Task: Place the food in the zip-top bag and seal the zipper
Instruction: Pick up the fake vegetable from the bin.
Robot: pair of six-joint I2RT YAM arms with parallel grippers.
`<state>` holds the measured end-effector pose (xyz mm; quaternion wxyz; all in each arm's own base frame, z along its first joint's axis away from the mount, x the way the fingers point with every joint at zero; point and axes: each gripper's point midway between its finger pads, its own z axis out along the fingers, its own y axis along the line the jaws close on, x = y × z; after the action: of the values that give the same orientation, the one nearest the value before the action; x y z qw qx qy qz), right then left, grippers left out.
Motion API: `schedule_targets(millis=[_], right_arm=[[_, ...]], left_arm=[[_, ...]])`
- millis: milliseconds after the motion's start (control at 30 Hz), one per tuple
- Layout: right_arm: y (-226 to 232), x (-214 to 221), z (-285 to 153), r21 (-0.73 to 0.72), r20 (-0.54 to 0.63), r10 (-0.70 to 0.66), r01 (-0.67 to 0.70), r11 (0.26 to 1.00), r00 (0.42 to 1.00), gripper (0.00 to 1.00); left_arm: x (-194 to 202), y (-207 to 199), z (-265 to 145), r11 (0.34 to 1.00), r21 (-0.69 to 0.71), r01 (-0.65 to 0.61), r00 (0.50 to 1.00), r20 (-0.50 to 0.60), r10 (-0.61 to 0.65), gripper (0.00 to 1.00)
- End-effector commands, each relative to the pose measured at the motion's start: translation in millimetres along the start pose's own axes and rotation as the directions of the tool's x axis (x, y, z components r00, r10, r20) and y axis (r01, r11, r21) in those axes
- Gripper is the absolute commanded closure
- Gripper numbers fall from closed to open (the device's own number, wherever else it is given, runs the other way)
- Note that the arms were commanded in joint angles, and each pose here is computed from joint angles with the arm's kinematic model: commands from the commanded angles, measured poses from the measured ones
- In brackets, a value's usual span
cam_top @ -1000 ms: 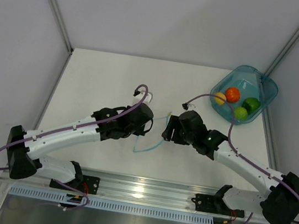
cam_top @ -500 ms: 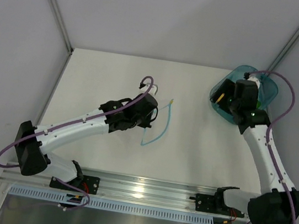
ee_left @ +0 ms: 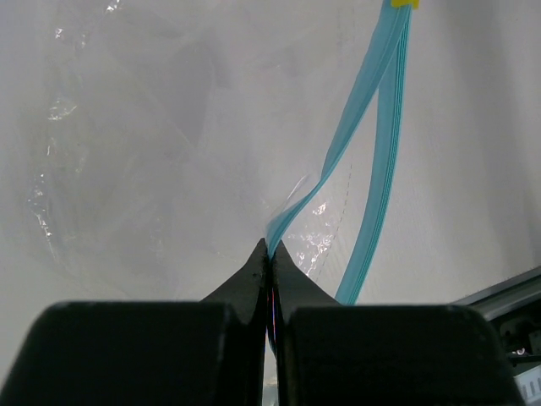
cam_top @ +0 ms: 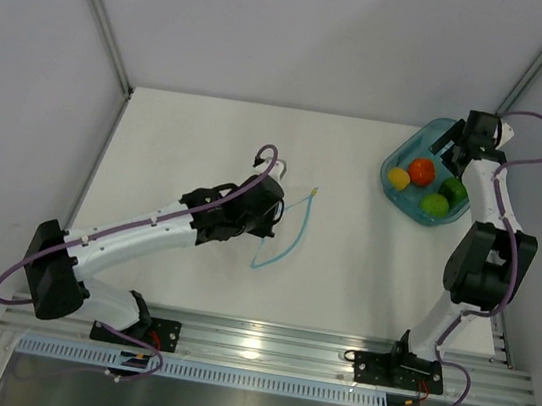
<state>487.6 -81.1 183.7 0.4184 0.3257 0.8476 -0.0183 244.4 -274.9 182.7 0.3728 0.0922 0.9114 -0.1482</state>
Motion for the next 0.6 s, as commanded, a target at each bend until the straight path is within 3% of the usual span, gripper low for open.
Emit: schedule_targets(millis=[0,233,567], right_arm=[[-9.4,-35.1,12.6,0.087,0.08,0.012,-0.019,0.996,0.997,0.03],[-36.1,-24.6,50.0,0.272,0.077,0.0,-0.021,0.962,0.997,0.05],[-61.8,-3.8,75.4,0.364,0.019,-0.034,0.025,0.931,0.999,0.06]], left_arm=[[-9.2,-6.7,-7.4,0.998,0.056,0.042,0.998,0.039,-0.044,1.0],[-4.3,-6.7,-6.2,0.997,0.07,0.041,0.998,0.037,-0.044,0.99],[-0.3,-9.4,-3.8,0.996,0.086,0.033,0.999,0.024,-0.035,1.0]])
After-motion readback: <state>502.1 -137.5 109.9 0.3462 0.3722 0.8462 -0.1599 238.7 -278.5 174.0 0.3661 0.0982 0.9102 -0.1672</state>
